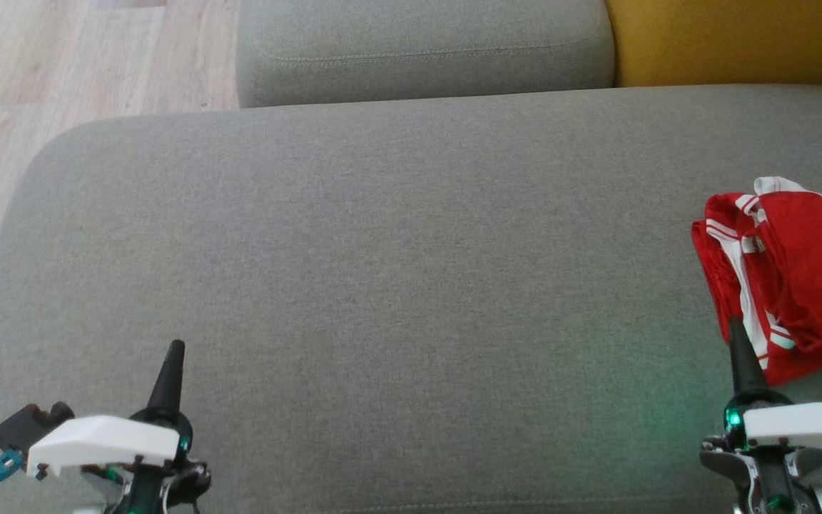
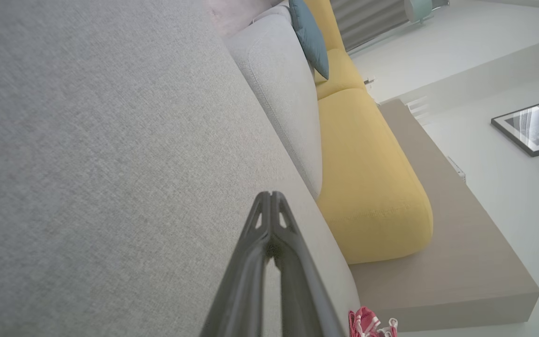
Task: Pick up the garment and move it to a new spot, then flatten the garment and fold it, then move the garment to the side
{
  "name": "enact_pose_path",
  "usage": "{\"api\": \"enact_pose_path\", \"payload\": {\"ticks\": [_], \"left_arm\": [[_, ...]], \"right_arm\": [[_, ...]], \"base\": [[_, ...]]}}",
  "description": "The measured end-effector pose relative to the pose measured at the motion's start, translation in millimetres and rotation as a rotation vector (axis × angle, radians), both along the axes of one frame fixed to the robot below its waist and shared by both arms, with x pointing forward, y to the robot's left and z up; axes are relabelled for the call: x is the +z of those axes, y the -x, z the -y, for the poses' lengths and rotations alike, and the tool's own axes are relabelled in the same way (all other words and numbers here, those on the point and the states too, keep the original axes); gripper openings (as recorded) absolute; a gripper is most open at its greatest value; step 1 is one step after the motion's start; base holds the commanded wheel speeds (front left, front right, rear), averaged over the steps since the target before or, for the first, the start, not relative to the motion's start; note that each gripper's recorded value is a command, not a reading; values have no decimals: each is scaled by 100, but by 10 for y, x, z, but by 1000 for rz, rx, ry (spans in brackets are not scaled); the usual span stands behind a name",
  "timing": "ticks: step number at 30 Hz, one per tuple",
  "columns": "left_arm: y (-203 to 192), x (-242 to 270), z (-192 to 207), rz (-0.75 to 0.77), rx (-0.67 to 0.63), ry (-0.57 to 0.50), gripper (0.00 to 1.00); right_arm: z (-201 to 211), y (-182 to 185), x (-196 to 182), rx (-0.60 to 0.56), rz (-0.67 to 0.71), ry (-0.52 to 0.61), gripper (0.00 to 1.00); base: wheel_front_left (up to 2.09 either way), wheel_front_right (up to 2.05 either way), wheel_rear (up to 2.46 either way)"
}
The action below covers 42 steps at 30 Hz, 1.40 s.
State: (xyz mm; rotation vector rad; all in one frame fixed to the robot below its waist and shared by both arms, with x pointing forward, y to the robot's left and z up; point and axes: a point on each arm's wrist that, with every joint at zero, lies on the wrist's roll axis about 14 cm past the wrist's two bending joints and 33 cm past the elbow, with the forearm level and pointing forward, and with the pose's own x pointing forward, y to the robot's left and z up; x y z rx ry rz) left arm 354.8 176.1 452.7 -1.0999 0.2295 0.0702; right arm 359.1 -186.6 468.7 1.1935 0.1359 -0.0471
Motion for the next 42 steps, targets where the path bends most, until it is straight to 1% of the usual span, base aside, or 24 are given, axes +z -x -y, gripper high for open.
{"api": "enact_pose_path", "payload": {"ticks": [5,17,22,35,42], "left_arm": [[-37,34,-22,10,20,66,0],[-74,68,-61,26,58,224,0],[-128,139,-43,53,58,289,0],[-190,240,-116,104,106,462,0],[-194,246,-119,106,108,466,0]], "right_arm": [[20,-48,55,-15,18,-54,0],[68,-62,29,-50,12,-186,0],[93,-74,36,-67,17,-241,0],[168,-138,82,-107,37,-383,0],[172,-148,96,-107,42,-388,0]], "base": [[0,0,0],[0,0,0],[0,0,0],[0,0,0],[0,0,0]]}}
